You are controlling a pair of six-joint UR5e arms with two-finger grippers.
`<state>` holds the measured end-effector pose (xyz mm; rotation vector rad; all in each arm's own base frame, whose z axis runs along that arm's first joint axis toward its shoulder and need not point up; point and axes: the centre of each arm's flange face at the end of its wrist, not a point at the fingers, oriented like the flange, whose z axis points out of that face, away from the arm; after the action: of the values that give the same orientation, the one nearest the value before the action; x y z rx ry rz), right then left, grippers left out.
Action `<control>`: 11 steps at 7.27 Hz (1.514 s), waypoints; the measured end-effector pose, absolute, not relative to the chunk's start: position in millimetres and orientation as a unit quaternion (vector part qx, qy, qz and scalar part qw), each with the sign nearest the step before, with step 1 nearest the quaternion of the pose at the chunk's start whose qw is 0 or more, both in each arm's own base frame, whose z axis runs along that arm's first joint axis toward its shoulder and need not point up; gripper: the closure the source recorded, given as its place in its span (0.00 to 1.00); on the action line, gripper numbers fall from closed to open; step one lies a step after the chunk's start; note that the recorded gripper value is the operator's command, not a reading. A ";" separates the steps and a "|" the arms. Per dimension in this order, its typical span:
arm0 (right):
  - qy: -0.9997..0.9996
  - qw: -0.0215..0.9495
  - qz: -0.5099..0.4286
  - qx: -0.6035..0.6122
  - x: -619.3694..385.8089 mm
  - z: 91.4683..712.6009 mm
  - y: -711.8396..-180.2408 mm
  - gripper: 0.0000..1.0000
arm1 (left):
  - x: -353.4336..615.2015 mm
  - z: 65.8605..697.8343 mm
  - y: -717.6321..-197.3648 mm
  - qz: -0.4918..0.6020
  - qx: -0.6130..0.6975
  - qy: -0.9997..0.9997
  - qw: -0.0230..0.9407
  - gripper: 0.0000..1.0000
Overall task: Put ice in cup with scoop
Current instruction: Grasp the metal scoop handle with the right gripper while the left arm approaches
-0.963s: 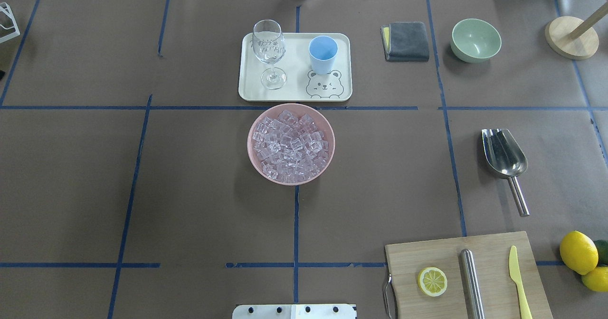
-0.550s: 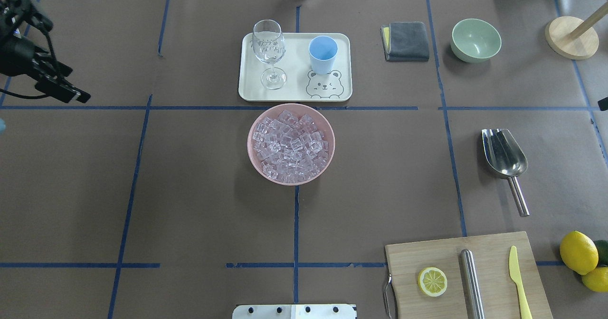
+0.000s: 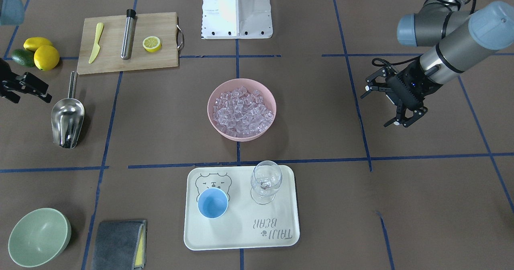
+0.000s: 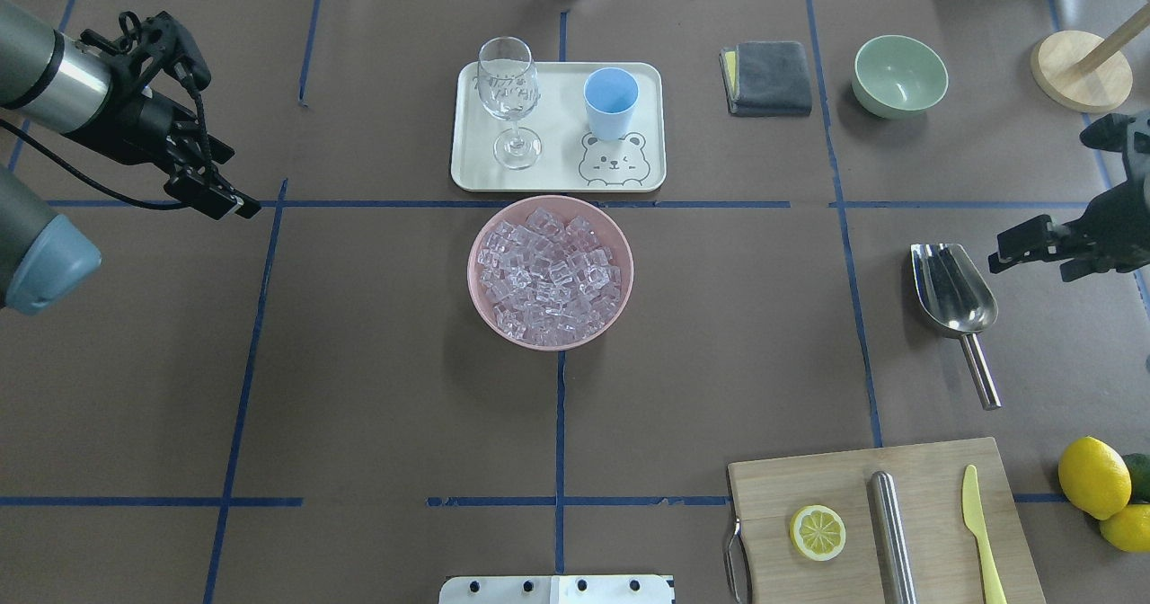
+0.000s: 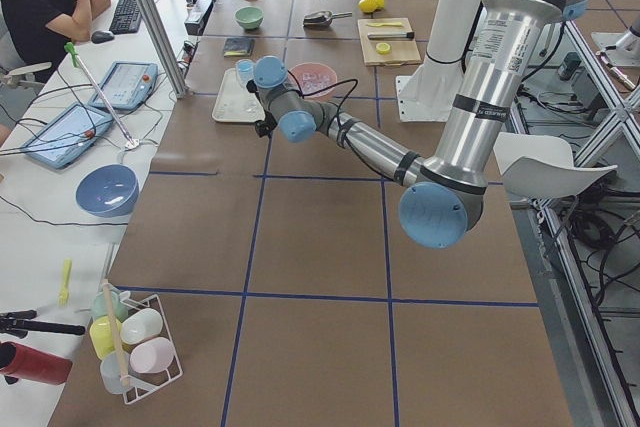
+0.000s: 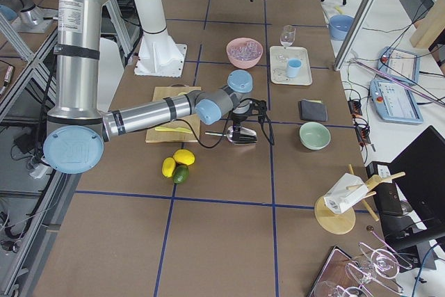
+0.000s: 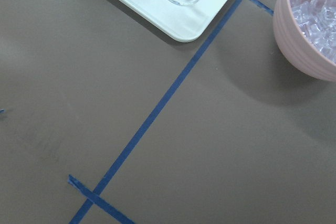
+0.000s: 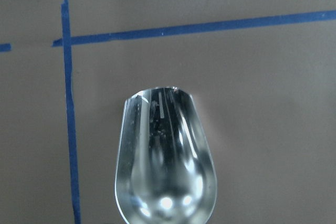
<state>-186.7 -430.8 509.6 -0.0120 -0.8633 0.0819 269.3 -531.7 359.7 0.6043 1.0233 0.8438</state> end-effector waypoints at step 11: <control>-0.358 0.932 -0.036 -0.034 -271.4 546.7 -362.4 0.54 | 287.9 354.6 -527.5 0.391 0.272 0.473 0.742 0.00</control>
<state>-271.4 -362.4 546.7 -0.0689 -0.7336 -0.0742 287.9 -527.5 354.6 0.5965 1.0363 0.8562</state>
